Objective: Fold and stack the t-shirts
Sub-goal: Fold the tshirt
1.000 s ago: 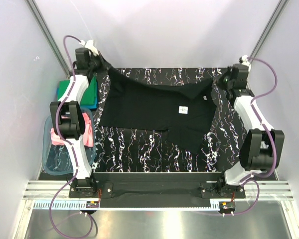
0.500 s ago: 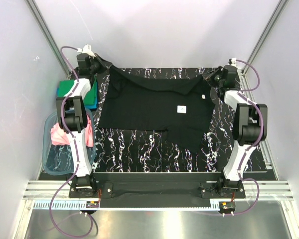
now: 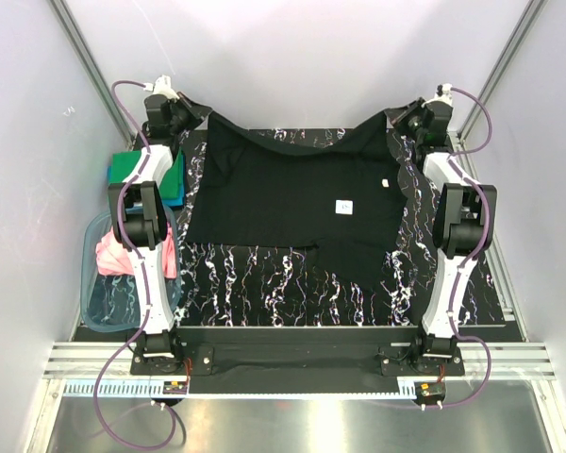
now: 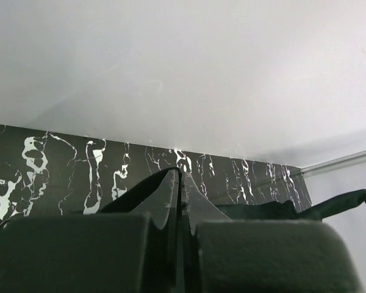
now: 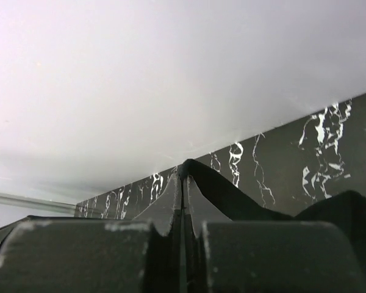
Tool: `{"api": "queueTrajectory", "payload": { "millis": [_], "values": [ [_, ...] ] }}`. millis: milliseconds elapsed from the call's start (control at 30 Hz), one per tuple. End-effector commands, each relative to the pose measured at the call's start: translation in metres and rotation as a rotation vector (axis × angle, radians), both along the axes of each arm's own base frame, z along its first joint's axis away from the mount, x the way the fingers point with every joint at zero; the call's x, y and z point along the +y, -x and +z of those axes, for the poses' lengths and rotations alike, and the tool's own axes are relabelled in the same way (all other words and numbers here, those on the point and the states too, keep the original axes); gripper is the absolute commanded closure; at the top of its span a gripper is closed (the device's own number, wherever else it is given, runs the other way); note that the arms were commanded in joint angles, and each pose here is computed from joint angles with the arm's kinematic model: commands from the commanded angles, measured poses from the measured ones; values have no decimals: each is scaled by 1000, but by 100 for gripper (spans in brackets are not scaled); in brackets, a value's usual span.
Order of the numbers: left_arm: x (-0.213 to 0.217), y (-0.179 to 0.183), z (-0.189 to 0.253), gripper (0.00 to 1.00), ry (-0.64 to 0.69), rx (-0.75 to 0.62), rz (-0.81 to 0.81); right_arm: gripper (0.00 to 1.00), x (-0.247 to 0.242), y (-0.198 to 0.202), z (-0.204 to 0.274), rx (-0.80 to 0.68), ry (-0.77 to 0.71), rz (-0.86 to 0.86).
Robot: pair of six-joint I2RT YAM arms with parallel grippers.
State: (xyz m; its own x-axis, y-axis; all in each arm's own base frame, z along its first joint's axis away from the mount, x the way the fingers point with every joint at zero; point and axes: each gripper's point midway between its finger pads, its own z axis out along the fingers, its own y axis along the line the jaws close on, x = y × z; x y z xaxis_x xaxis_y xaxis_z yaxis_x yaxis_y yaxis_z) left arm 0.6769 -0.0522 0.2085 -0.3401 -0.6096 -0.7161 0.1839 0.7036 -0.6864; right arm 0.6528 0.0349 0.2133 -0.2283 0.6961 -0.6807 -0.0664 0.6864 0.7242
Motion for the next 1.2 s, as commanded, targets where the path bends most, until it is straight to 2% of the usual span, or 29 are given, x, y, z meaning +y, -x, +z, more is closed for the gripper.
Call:
{"api": "queueTrajectory", "payload": {
  "millis": [0, 167, 367, 600, 733, 800, 1167],
  "values": [
    [-4, -6, 41, 100, -9, -134, -17, 100, 2, -5, 42, -120, 34, 37],
    [-4, 2, 39, 100, -166, -127, -56, 100, -18, 10, 36, -12, 96, -67],
    [4, 24, 38, 100, -320, -97, -70, 100, -41, 57, 13, 98, 126, -133],
    [-8, 51, 50, 100, -307, -87, -146, 100, -39, 95, 15, 129, 176, -118],
    [-7, 76, 26, 100, -302, -8, -127, 100, -37, 118, -12, 237, 155, -115],
    [-7, 86, 31, 100, -322, -8, -124, 100, -36, 129, -23, 274, 146, -114],
    [-3, 146, -47, 97, -417, 317, -151, 100, -36, 206, -115, 583, 153, -134]
  ]
}}
